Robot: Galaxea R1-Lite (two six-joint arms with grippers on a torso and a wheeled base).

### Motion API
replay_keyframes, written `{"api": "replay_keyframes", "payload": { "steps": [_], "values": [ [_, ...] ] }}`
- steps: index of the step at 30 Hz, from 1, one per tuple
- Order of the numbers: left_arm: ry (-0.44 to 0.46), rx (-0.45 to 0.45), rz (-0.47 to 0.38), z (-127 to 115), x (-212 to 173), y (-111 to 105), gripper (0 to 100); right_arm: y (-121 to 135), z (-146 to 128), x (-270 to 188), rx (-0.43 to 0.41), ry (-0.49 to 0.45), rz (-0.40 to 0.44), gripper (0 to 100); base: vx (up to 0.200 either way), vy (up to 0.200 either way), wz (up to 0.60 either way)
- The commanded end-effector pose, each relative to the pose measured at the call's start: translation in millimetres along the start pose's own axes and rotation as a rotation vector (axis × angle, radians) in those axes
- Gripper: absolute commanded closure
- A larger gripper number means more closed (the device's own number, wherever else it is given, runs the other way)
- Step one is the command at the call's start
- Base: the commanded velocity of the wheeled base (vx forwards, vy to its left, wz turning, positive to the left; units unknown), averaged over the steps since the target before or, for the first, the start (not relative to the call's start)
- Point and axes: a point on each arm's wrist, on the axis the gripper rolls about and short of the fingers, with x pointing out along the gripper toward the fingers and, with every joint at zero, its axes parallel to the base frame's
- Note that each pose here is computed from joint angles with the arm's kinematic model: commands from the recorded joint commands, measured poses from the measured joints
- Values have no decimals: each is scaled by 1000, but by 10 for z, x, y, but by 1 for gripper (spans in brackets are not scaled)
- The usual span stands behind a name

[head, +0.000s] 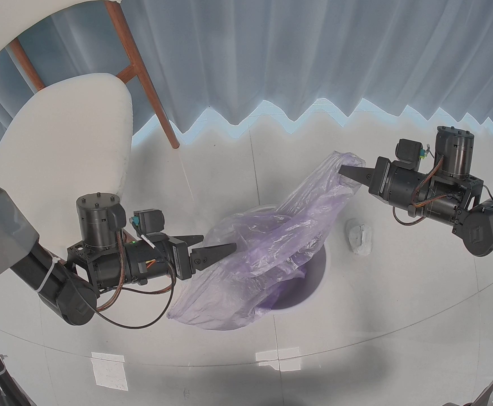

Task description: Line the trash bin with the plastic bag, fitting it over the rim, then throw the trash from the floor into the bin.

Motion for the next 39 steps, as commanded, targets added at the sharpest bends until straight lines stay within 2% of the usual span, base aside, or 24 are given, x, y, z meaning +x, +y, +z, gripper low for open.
{"api": "replay_keyframes", "payload": {
  "steps": [1,11,16,21,27,28,31,39],
  "values": [
    [41,-23,-11,-116,19,30,0,-4,0,5,0,0,0,100,0,0,0],
    [88,-49,-11,-256,59,101,0,-32,103,-46,-6,-35,-10,100,0,0,0],
    [105,-55,-20,-303,58,70,0,-59,174,-83,-11,-59,-20,100,0,0,0],
    [160,-67,-93,-421,50,-65,0,-82,225,-100,-14,-76,-27,100,0,0,0],
    [176,-66,-153,-462,12,-126,0,-105,257,-112,-14,-86,-33,100,0,0,0],
    [183,-66,-194,-481,-39,-157,0,-108,263,-114,-14,-88,-34,100,0,0,0],
    [195,-71,-234,-513,-68,-177,0,-118,274,-121,-15,-92,-37,100,0,0,0],
    [241,-86,-277,-626,-59,-234,0,-118,274,-121,-15,-92,-37,100,0,0,0]
  ]
}}
